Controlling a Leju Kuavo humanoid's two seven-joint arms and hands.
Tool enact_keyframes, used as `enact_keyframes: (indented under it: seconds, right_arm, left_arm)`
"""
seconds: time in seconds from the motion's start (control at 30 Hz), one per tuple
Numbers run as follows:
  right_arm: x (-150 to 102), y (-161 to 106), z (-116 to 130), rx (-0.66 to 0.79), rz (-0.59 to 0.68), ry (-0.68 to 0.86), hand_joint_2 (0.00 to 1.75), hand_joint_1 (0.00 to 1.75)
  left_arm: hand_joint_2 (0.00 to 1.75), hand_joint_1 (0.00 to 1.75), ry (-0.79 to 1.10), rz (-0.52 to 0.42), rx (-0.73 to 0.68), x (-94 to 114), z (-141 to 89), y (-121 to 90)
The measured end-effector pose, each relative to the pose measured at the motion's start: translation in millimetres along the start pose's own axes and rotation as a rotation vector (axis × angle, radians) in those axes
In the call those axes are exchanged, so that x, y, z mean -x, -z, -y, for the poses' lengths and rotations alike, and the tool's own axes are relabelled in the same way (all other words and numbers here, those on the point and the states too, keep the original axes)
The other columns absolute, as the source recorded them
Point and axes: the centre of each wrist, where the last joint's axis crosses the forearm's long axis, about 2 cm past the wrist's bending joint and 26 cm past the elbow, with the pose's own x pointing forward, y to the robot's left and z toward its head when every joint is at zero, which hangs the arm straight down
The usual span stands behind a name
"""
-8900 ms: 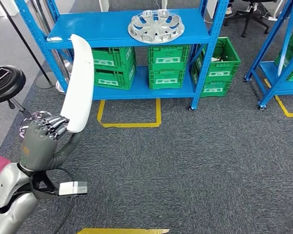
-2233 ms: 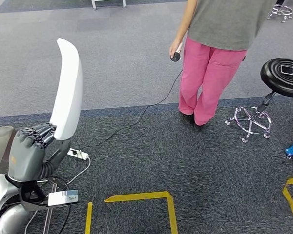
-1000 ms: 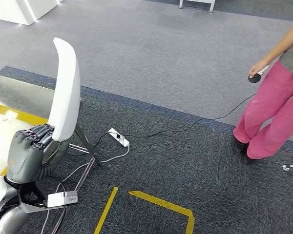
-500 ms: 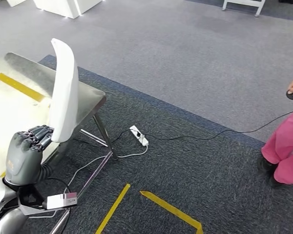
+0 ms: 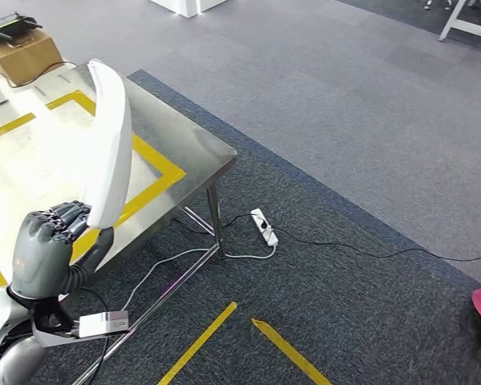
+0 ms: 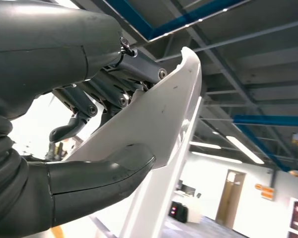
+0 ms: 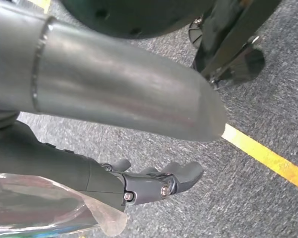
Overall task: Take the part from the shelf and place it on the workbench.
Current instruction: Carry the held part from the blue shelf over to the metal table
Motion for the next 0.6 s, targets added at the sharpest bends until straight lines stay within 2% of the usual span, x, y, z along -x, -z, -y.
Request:
enact_keyframes:
  seconds: [0.6]
  right_arm:
    - [1.2,-0.5,-0.4,-0.002,0.0,-0.007,0.0,0.0]
  left_arm:
    - [1.75,1.75,-0.002,0.001,0.004,-0.3,0.2,-0.3]
